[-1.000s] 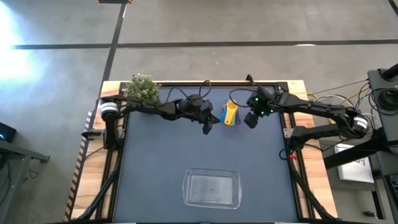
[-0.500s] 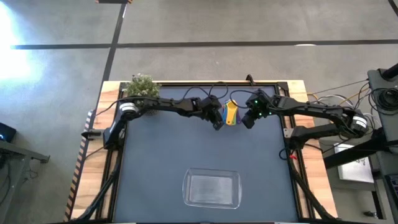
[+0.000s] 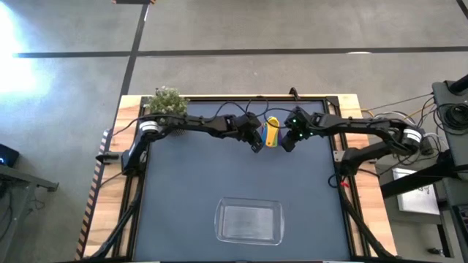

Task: Nest measuring cups in basket
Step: Adjust the stacked measuring cups

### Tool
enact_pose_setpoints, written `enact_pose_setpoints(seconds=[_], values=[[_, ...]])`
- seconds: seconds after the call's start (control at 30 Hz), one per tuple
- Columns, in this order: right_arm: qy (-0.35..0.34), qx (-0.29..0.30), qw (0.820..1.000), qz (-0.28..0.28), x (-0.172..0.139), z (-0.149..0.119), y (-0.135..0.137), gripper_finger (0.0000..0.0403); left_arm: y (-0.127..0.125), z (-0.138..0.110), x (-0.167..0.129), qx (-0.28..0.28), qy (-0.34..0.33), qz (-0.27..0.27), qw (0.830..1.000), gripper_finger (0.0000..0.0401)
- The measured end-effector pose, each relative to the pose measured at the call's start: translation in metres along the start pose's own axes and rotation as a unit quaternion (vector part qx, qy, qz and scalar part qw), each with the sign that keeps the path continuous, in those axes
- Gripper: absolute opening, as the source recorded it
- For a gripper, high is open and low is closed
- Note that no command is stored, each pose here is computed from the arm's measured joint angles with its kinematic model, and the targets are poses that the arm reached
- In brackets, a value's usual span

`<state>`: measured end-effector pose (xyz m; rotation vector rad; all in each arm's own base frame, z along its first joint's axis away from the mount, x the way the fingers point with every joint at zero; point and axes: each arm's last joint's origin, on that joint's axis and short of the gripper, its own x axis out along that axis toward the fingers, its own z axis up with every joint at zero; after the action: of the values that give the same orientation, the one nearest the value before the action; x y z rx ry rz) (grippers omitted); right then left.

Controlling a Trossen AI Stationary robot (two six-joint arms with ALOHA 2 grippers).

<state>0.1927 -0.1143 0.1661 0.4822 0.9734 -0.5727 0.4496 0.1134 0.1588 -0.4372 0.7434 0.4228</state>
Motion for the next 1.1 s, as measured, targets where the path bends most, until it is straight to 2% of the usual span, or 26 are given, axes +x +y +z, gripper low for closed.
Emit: enact_pose_setpoints(seconds=[0.7, 1.1], values=[[-0.023, 0.029, 0.998, 0.054, 0.011, 0.007, 0.017, 0.0009, -0.01, 0.001, 0.0, -0.004, -0.023, -0.017, 1.0, 0.0], [-0.046, 0.017, 0.996, 0.069, 0.001, 0.027, 0.03, 0.0009, -0.017, 0.0, -0.001, -0.002, -0.029, -0.026, 0.999, 0.0]])
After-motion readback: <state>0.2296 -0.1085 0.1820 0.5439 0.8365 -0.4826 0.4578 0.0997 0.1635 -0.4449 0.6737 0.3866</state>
